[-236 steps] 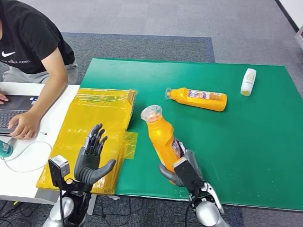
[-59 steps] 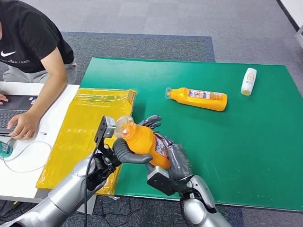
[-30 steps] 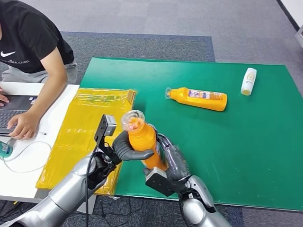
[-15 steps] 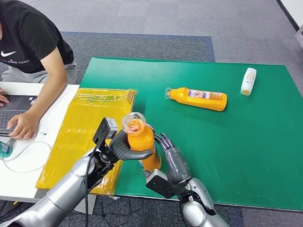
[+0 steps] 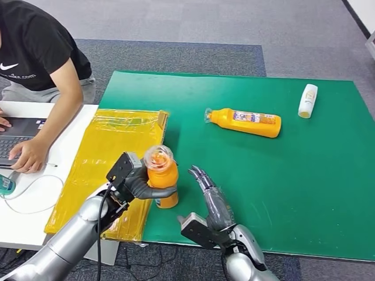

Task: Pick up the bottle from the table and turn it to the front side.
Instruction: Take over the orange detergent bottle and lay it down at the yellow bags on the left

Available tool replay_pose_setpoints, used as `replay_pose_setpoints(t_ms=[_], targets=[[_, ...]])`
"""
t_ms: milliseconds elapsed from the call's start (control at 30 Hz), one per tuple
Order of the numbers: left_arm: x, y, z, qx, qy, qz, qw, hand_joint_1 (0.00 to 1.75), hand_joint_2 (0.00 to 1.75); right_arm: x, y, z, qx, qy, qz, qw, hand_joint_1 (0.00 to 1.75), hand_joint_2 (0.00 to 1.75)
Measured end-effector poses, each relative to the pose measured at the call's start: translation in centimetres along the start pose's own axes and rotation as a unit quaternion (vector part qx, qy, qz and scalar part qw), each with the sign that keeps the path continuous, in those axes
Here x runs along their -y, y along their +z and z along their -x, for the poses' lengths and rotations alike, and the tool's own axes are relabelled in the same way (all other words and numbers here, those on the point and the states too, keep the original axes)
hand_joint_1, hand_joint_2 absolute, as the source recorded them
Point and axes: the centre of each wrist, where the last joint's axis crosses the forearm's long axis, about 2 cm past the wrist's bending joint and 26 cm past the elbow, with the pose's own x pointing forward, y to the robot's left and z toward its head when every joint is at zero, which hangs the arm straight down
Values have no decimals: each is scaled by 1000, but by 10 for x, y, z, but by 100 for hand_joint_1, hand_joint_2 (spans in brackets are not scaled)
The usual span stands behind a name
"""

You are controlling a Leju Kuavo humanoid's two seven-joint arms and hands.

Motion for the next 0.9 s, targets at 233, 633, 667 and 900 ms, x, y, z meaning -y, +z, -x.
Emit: replay_pose_setpoints(t_ms=[233,633,667,900], targets=[[-6,13,4,-14,-57,-16,998,175,175,-4,6,1,-14,-4,2,1000,0,175],[-28,44,5,-31,-124,-48,991,175,175,-6,17,4,-32,-4,15,999,0,175],[-30,45,5,-33,-130,-49,990,175,175,-6,17,4,-33,-4,16,999,0,175],[-39,51,3,-39,-152,-59,986,175,175,-7,19,5,-37,-7,17,999,0,175]])
